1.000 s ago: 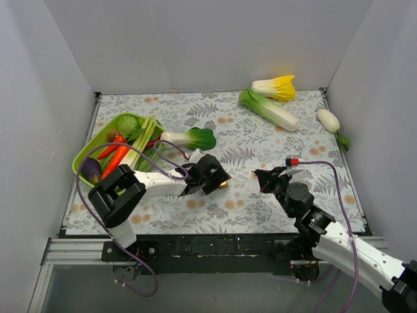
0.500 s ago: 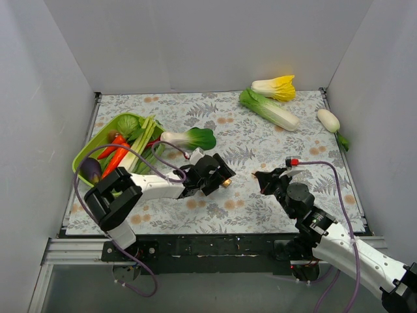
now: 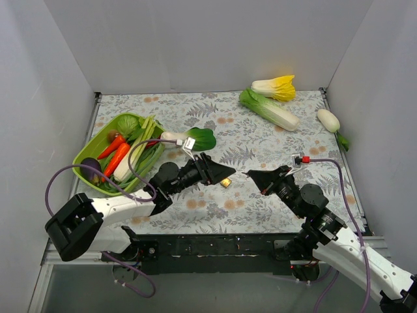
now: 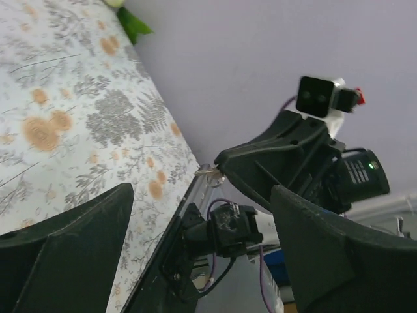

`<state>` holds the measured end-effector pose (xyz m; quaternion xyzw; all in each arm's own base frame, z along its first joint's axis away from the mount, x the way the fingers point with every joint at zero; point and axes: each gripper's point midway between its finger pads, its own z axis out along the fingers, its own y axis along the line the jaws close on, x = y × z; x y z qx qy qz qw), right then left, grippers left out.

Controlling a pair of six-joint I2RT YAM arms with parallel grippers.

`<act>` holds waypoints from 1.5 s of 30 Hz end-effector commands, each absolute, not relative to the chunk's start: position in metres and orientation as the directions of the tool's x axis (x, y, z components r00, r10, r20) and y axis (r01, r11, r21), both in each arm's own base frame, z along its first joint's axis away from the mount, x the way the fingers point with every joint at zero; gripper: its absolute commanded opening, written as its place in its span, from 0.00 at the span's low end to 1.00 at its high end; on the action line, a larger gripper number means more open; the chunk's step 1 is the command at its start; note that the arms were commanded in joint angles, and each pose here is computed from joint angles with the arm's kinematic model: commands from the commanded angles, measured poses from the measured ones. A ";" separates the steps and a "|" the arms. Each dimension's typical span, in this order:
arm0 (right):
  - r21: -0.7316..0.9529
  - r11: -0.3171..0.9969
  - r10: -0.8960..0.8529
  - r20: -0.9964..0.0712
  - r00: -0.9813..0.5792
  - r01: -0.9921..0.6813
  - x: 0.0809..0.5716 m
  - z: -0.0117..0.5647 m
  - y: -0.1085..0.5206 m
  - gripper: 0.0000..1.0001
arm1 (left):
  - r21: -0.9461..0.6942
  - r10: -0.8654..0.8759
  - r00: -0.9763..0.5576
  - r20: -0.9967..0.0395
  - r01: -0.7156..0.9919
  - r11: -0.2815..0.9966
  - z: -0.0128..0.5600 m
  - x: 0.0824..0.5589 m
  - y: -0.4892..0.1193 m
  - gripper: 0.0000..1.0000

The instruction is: Unlock with the key

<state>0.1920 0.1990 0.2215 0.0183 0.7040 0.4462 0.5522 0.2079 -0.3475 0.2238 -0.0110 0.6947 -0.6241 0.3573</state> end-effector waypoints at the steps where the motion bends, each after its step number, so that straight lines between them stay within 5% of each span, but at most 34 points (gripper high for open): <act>1: 0.705 0.423 0.580 -0.693 -0.428 -0.569 0.170 0.276 0.213 0.01 | -0.753 -0.353 -0.700 -0.621 0.658 0.019 0.278 0.171 -0.356 0.82; 14: 0.756 0.279 0.615 -0.614 -0.494 -0.592 0.154 0.303 0.219 0.01 | -0.721 -0.203 -0.745 -0.635 0.666 -0.190 0.290 0.139 -0.370 0.47; 31: 0.761 0.300 0.612 -0.616 -0.496 -0.575 0.156 0.296 0.217 0.01 | -0.747 -0.256 -0.728 -0.636 0.664 -0.033 0.280 0.163 -0.371 0.03; 38: 0.748 0.325 0.591 -0.638 -0.494 -0.579 0.153 0.293 0.215 0.01 | -0.728 -0.259 -0.697 -0.669 0.684 0.040 0.278 0.172 -0.366 0.00; 45: 0.698 0.382 0.510 -0.705 -0.492 -0.605 0.145 0.294 0.213 0.01 | -0.674 -0.082 -0.670 -0.737 0.739 0.022 0.269 0.158 -0.362 0.00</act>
